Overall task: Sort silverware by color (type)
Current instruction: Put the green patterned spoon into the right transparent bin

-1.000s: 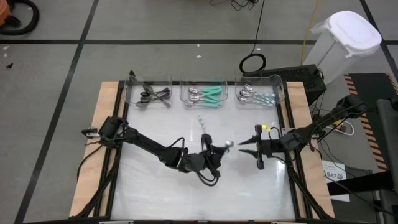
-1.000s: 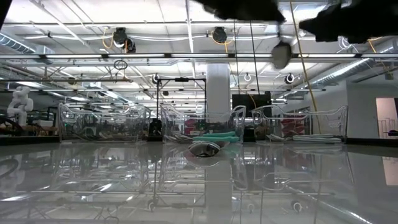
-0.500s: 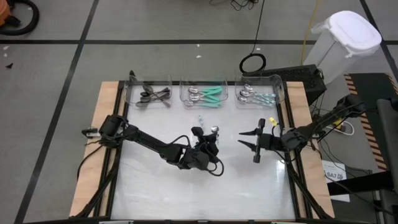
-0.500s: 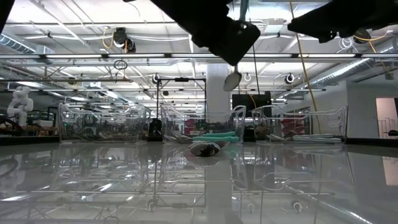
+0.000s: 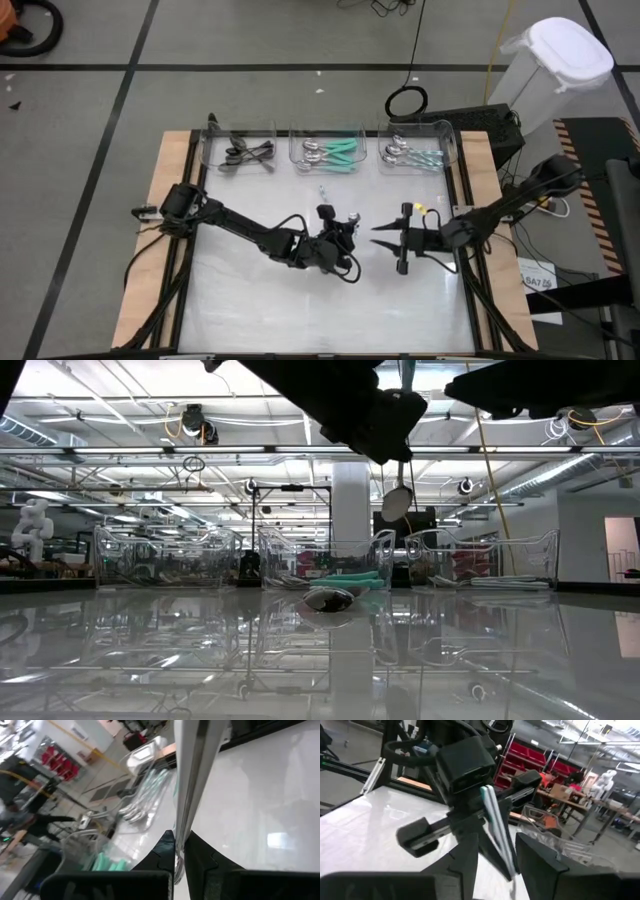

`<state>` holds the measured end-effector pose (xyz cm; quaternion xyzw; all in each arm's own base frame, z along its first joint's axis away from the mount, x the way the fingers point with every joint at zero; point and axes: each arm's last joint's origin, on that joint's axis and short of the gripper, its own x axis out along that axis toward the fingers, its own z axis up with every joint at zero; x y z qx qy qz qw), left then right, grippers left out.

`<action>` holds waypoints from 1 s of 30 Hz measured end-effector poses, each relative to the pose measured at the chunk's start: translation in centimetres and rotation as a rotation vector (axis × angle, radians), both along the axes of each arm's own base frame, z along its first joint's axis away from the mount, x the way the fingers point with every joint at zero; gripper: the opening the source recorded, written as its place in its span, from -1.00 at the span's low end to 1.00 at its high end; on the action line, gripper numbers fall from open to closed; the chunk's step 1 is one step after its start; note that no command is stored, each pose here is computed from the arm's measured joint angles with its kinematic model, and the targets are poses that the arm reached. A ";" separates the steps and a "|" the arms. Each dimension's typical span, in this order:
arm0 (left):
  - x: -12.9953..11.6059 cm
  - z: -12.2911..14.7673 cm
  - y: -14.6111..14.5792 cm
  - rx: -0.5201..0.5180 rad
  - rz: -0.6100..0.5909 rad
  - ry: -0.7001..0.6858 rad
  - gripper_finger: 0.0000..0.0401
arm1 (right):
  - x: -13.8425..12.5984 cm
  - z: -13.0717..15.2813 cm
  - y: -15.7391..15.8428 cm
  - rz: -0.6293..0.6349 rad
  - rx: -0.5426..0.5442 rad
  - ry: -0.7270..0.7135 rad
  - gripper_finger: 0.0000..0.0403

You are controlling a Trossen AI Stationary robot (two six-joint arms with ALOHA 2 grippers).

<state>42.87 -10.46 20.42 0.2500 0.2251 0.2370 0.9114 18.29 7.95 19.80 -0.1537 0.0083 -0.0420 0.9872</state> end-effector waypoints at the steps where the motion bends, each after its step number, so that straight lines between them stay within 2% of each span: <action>1: 0.0 0.0 -0.1 -0.006 -0.015 0.002 -0.93 | 0.2 -0.1 0.0 -0.003 -0.006 -0.002 -0.36; 9: 0.1 0.0 0.0 -0.015 -0.034 0.004 -0.93 | 2.2 0.3 0.6 0.003 0.022 0.001 -0.16; 13: 0.1 0.0 0.0 -0.014 -0.054 0.013 -0.93 | 3.7 0.5 1.3 -0.017 0.004 0.045 -0.06; 18: 0.1 -0.1 -0.2 -0.028 -0.087 0.024 -0.93 | 4.4 0.2 1.6 -0.053 -0.043 0.057 -0.04; 23: 0.1 -0.2 -0.3 -0.026 -0.117 0.042 -0.93 | 4.4 0.2 1.6 -0.049 -0.069 0.057 -0.19; 30: 0.1 -0.3 -0.4 -0.028 -0.136 0.055 -0.93 | 4.4 0.3 1.8 0.027 -0.075 0.055 -0.64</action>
